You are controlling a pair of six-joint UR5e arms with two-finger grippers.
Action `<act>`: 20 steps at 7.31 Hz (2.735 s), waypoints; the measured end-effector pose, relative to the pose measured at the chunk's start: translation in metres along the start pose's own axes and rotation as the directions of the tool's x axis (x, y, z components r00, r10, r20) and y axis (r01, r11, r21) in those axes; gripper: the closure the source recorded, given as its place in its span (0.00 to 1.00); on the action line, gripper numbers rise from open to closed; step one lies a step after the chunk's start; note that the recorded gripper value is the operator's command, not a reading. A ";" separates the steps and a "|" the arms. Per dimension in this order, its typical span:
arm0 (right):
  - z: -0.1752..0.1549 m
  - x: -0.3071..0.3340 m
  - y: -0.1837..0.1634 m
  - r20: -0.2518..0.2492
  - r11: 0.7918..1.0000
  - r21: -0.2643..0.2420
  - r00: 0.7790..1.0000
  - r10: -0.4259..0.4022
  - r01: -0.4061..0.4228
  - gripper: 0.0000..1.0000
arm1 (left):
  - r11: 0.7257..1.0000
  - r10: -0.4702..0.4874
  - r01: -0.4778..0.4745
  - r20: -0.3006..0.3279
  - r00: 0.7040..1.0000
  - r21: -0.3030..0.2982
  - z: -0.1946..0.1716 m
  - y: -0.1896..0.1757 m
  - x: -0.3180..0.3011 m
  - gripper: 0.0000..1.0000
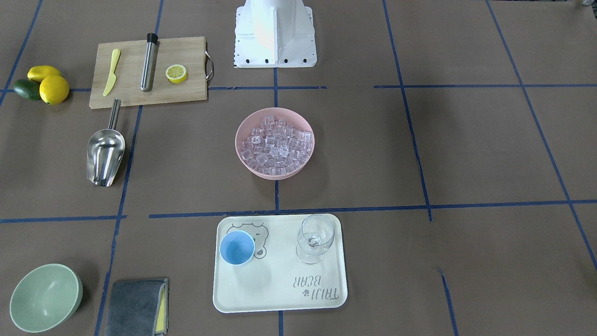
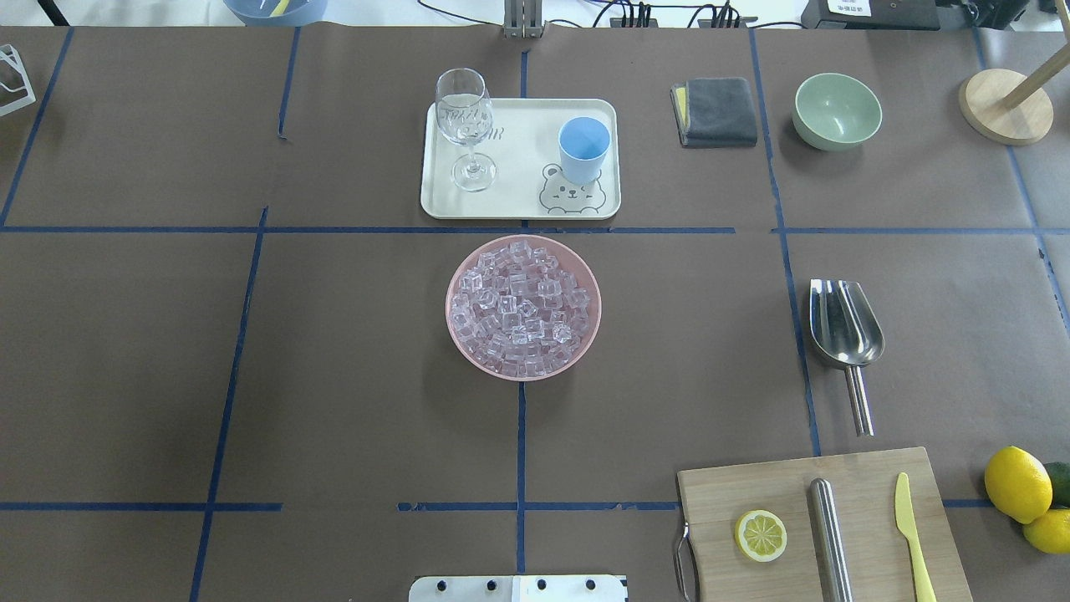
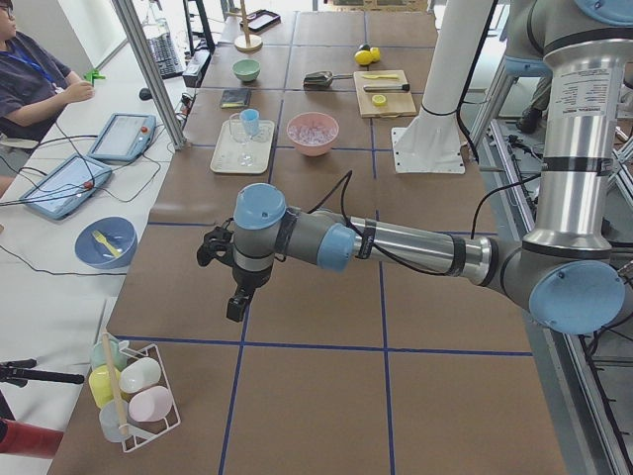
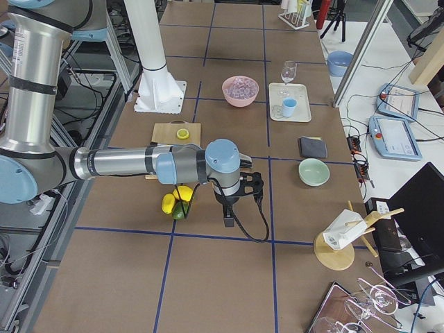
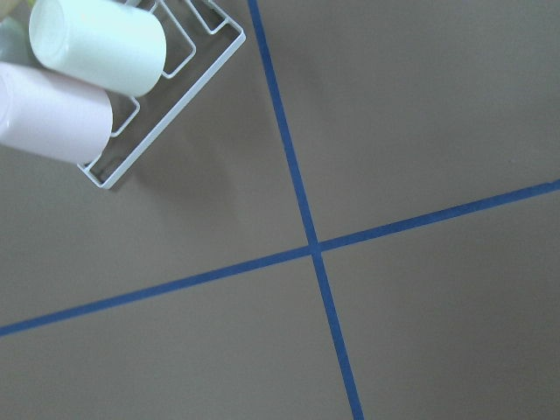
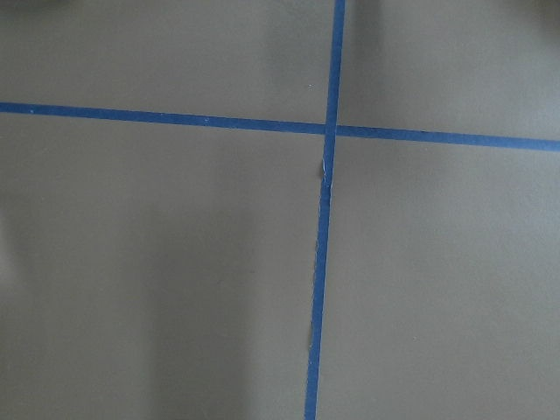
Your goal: Put ice in cup with scoop
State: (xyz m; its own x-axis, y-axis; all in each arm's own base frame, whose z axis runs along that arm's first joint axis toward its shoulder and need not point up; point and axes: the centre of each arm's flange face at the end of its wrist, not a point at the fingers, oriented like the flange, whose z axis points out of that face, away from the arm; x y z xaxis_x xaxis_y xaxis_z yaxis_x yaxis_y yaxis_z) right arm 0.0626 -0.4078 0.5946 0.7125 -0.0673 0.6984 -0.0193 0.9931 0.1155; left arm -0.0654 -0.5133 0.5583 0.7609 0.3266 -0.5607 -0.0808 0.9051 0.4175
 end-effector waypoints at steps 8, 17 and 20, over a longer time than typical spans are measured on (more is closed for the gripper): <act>0.029 -0.092 -0.054 0.042 0.992 -0.004 0.991 -0.127 0.128 0.00 | 0.766 0.613 -0.518 -0.191 0.767 0.380 0.068 -0.052 0.177 0.00; 0.048 -0.247 -0.063 0.103 1.000 0.000 0.994 0.031 -0.031 0.00 | 0.462 0.885 -0.665 -0.255 0.389 0.587 0.168 -0.060 0.506 0.00; 0.045 -0.252 -0.053 0.106 0.999 -0.004 0.993 0.049 -0.048 0.00 | 0.469 0.875 -0.593 -0.251 0.414 0.654 0.203 -0.037 0.580 0.00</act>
State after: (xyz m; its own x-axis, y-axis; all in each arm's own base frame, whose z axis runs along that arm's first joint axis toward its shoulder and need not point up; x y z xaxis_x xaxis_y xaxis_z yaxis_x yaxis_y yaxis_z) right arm -0.1475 -0.4476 0.4437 0.6327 -0.0288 0.7739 -0.0510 0.9956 0.0787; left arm 0.5096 -0.4128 0.3627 0.0829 0.9955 -0.0464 -0.0681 0.0522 0.9963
